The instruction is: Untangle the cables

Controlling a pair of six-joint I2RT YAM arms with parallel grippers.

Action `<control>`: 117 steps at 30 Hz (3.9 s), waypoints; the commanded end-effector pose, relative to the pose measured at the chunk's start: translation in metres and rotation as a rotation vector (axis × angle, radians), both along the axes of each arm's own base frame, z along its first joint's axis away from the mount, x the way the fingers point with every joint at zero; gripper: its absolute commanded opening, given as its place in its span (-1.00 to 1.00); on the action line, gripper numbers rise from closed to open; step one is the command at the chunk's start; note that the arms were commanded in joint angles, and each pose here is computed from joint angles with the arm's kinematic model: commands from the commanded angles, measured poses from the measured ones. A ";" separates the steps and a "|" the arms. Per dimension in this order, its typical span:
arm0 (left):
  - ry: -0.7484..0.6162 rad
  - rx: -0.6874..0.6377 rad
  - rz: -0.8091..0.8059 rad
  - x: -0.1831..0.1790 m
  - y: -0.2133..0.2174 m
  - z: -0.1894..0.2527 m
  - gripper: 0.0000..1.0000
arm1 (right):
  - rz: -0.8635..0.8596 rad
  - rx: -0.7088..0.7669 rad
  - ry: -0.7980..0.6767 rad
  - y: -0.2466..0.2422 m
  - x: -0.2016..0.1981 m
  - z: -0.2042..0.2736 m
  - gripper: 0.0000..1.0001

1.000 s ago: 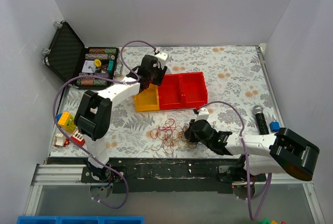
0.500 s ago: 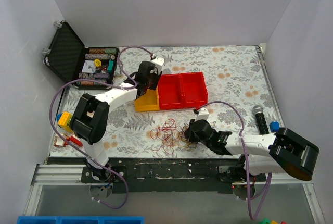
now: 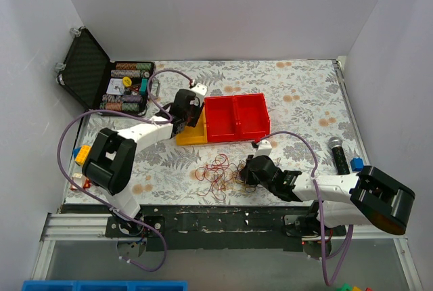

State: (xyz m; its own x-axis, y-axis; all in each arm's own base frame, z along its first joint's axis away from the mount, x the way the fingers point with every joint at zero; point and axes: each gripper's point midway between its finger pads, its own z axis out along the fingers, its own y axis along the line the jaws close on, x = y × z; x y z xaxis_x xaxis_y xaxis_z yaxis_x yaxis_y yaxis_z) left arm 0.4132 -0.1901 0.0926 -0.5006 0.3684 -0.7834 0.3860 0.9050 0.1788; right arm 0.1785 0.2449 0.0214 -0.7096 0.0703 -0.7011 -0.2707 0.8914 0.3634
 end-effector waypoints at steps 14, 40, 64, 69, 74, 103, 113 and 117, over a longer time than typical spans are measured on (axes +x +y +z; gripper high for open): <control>0.053 -0.109 -0.746 -0.130 -0.045 0.119 0.58 | 0.015 -0.135 0.085 -0.026 -0.019 -0.024 -0.97; 0.578 -0.170 -0.897 -0.224 -0.055 -0.028 0.38 | 0.004 -0.175 0.099 -0.030 -0.018 -0.031 -0.97; 0.333 -0.063 -0.870 -0.194 -0.045 0.029 -1.00 | 0.011 -0.186 0.095 -0.029 -0.017 -0.030 -0.97; 0.055 -0.024 -0.850 -0.170 -0.043 0.133 -1.00 | 0.013 -0.205 0.106 -0.034 -0.020 -0.039 -0.97; -0.132 -0.018 -0.837 -0.166 -0.037 0.217 -1.00 | 0.026 -0.239 0.139 -0.040 -0.027 -0.055 -0.97; -0.363 -0.135 -0.674 -0.069 -0.090 0.203 -1.00 | 0.027 -0.179 0.166 -0.032 -0.039 -0.056 -0.97; -0.231 -0.155 -0.456 -0.013 -0.101 0.126 -1.00 | 0.015 -0.181 0.163 -0.036 -0.040 -0.056 -0.97; -0.184 -0.182 -0.427 -0.011 -0.104 0.109 -1.00 | 0.013 -0.187 0.166 -0.036 -0.040 -0.057 -0.97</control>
